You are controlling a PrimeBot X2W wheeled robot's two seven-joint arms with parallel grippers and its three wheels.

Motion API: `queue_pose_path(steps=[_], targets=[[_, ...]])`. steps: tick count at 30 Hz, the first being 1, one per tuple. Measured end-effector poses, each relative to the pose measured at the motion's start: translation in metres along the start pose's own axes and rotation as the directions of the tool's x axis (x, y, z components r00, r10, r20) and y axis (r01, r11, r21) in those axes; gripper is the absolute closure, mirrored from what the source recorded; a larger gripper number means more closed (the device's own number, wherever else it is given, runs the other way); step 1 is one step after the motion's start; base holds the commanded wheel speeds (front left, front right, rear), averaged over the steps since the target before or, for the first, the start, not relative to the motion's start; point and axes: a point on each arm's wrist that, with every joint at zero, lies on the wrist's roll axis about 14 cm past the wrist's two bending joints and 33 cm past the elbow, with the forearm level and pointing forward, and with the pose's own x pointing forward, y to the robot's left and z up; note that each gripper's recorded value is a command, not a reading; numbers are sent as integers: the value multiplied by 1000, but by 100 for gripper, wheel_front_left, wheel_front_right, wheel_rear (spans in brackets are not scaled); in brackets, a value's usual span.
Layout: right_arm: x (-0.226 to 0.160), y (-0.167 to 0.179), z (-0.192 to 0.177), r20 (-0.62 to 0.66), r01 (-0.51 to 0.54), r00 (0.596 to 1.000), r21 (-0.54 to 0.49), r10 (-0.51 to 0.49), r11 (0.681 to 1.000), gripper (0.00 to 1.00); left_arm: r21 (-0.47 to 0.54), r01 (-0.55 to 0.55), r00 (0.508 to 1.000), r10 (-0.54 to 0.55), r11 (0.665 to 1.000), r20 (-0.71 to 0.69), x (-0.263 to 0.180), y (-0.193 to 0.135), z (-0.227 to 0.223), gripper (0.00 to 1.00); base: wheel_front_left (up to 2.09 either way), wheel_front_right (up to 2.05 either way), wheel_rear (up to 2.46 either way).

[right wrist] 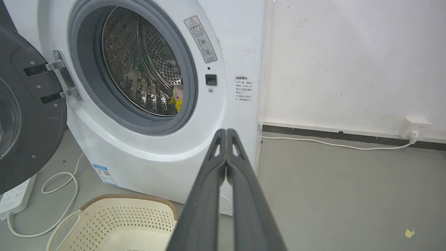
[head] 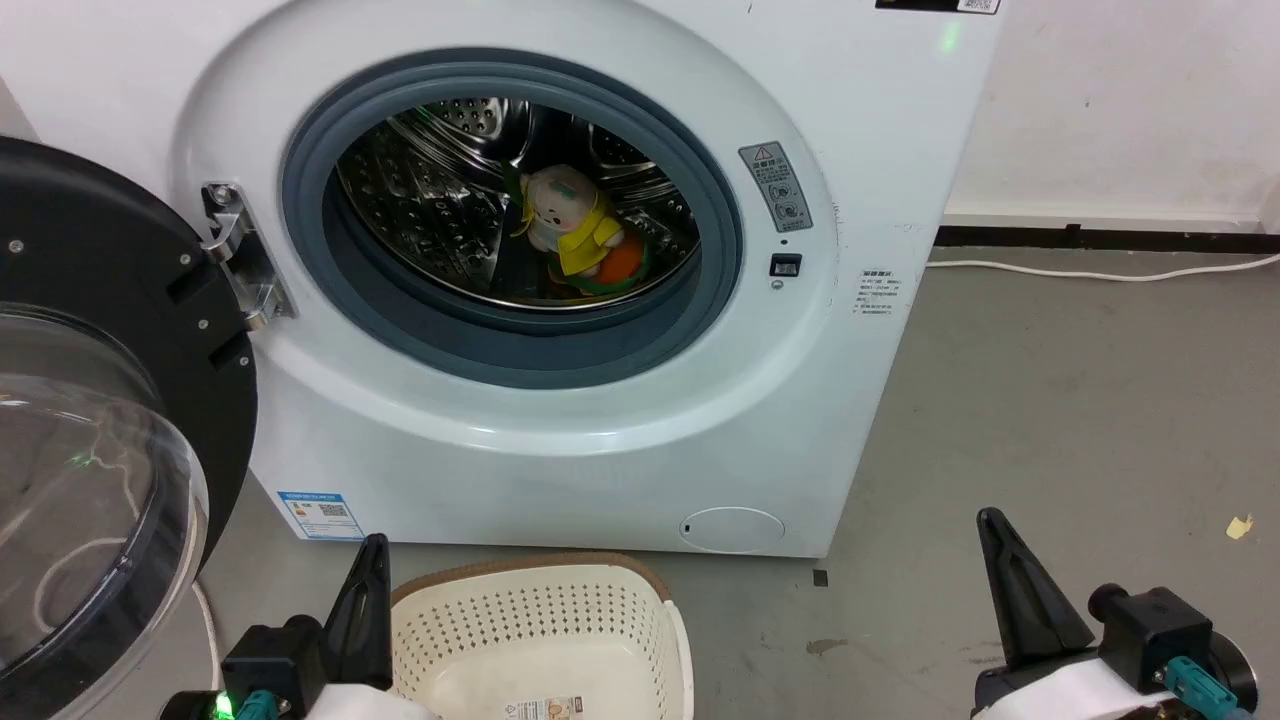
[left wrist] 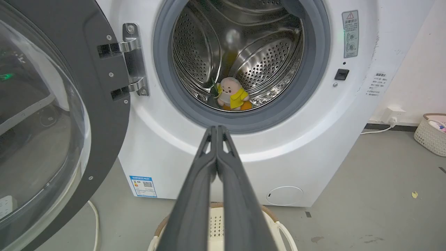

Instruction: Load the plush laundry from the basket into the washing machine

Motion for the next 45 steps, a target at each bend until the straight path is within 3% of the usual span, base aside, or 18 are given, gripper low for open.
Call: queue_pose_path(steps=[45], targets=[[4,-7,-4,-73,12,997,-64,-16,998,100,66,8,999,-5,998,-44,10,-4,3,100,0,0,0]])
